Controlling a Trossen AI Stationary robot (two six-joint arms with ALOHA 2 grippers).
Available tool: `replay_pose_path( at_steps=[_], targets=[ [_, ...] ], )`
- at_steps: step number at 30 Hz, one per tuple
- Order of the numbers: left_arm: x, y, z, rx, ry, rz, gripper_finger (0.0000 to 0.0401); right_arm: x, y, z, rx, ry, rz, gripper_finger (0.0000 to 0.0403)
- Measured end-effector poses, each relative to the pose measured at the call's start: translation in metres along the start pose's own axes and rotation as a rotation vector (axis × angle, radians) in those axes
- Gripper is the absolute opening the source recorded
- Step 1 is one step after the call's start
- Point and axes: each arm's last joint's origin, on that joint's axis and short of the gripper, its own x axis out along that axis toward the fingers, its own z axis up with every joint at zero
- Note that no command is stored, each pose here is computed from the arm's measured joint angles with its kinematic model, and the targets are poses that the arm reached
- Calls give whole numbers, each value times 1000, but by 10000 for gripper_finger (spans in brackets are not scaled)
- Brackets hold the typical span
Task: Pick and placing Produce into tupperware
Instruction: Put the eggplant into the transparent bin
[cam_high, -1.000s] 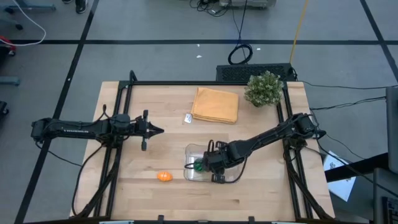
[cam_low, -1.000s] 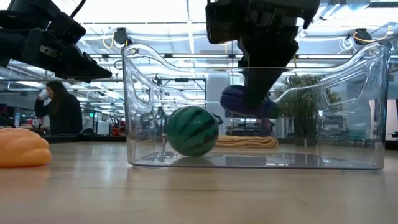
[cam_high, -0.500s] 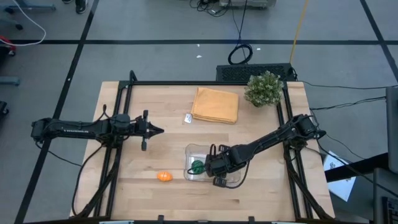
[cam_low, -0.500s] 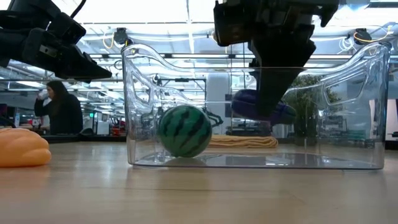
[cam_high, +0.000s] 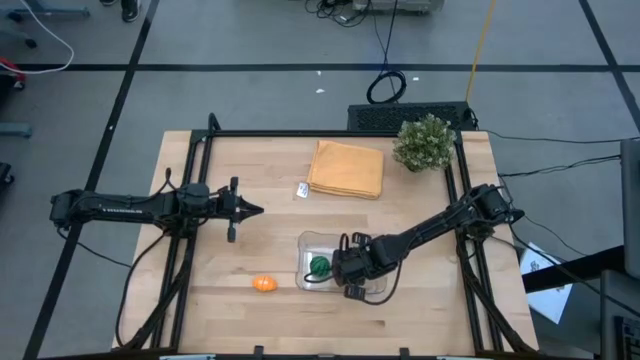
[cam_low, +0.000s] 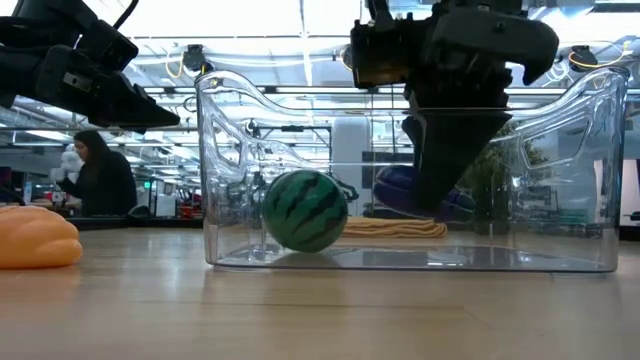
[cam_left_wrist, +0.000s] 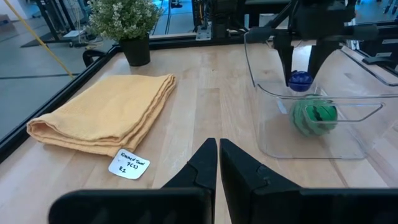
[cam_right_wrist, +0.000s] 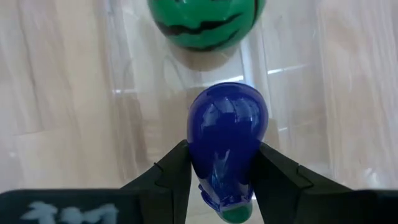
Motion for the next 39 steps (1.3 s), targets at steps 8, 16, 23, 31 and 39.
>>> replay_pose_path(
  at_steps=[8, 16, 23, 31, 39],
  targets=[
    [0, 0, 0, 0, 0, 0, 24, 0, -1, 0, -26, -11, -17, 130],
    [0, 0, 0, -1, 0, 0, 24, 0, 0, 1, -24, -17, -18, 130],
    [0, 0, 0, -2, 0, 0, 24, 0, 0, 1, -15, -17, -14, 130],
    [0, 0, 0, -5, 0, 0, 24, 0, -2, 2, -13, -9, -7, 130],
    [0, 0, 0, -8, 0, -1, 24, 1, -7, 4, 2, 24, 47, 130]
  ],
)
